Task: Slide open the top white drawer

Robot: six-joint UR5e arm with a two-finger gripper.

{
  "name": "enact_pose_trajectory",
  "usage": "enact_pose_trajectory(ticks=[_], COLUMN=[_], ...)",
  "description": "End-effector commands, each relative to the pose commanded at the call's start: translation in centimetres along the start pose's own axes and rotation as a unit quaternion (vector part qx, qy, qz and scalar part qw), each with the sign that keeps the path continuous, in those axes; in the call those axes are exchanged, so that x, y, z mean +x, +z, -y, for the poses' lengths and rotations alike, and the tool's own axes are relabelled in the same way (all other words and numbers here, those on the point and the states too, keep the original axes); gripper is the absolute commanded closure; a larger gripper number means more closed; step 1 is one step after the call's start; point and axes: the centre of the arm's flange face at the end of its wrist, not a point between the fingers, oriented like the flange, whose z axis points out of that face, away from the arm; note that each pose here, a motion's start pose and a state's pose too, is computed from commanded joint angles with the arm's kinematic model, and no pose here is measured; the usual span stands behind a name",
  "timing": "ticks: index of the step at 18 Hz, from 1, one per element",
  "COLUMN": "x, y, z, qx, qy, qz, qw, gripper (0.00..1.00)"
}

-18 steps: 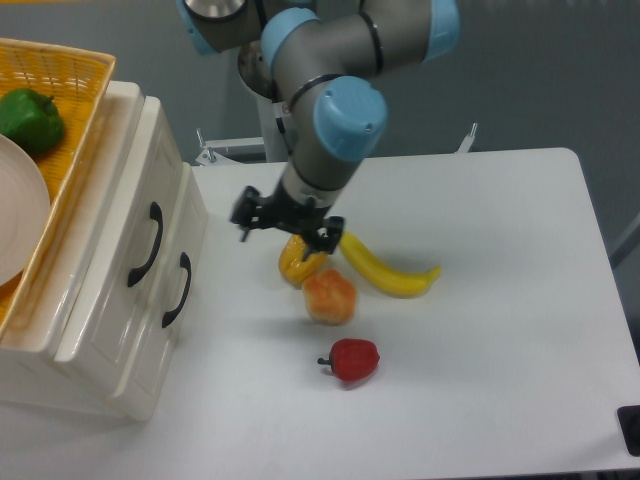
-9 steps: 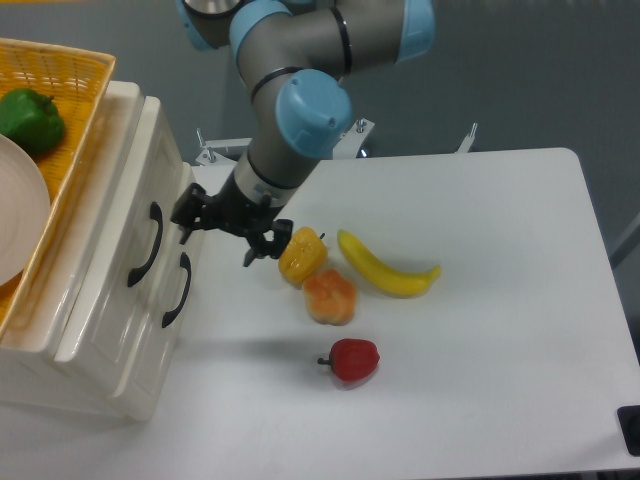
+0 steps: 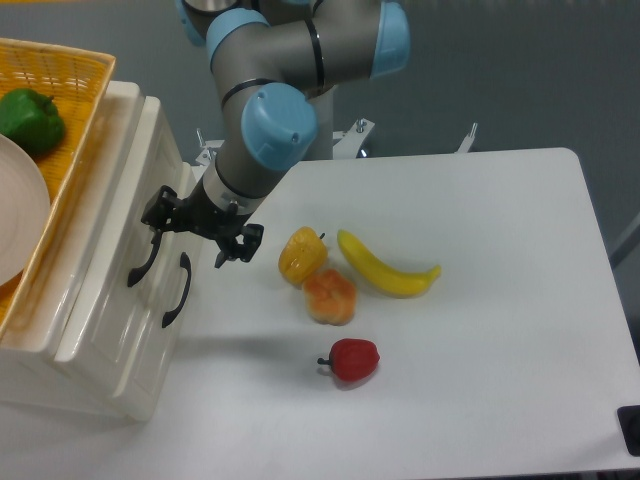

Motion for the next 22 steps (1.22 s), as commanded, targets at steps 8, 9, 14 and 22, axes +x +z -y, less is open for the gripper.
enact_pose_trajectory(ticks=[8, 9, 14, 22], x=[-0.2, -0.3, -0.6, -0.9], y=[2.0, 2.1, 2.5, 2.4], z=[0.4, 0.4, 0.5, 0.7], qx=[-0.016, -0.017, -0.021, -0.022], qy=[0.001, 0.001, -0.001, 0.003], qz=[-0.004, -0.003, -0.002, 0.010], qw=[0.9999, 0.9998, 0.9998, 0.9997], gripper=[0.00, 0.00, 0.00, 0.00])
